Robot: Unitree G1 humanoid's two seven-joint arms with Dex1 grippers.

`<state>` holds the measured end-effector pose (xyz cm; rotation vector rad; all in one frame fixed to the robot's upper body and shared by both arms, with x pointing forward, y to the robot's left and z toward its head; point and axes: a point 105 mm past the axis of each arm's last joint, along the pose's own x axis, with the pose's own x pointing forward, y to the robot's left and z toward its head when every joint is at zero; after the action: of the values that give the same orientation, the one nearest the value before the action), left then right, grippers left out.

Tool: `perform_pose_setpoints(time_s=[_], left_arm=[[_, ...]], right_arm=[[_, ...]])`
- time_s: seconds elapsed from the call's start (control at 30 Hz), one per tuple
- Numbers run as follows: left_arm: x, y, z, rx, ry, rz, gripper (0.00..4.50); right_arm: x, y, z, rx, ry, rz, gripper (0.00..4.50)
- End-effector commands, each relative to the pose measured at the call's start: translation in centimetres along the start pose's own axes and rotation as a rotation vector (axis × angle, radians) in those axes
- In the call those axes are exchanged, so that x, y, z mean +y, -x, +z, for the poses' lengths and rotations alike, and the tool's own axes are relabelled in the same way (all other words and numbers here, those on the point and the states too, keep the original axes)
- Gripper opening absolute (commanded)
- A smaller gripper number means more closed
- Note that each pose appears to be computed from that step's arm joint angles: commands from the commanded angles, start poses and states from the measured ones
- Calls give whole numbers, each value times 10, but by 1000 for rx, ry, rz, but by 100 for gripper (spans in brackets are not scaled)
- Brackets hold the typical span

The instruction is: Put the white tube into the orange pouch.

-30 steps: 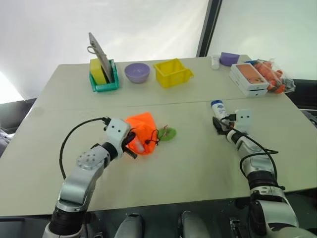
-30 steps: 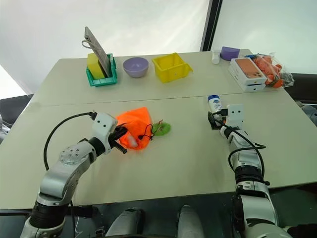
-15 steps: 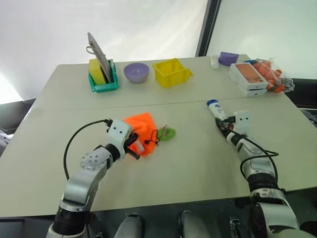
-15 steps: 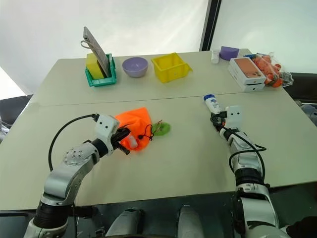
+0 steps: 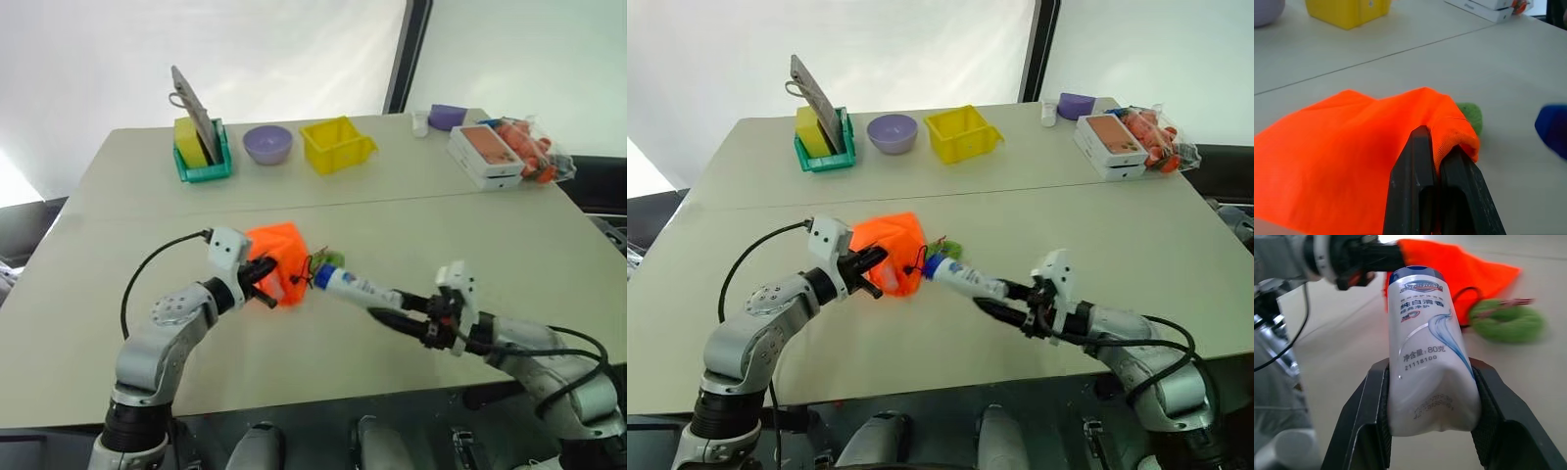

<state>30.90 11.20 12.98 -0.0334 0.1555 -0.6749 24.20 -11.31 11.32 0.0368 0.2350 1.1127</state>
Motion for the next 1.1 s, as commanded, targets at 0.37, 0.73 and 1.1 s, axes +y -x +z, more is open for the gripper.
perform_pose_setpoints(time_s=[0.37,0.73,1.1], left_arm=[[-21,10,14,-24,-22,-114,0],[-44,15,9,13,-62,-218,0],[-57,19,5,31,-58,-282,0]], right_arm=[[-7,-45,-3,-45,27,-71,172],[-19,-79,8,-107,66,-163,172],[-34,-126,23,-105,82,-340,172]])
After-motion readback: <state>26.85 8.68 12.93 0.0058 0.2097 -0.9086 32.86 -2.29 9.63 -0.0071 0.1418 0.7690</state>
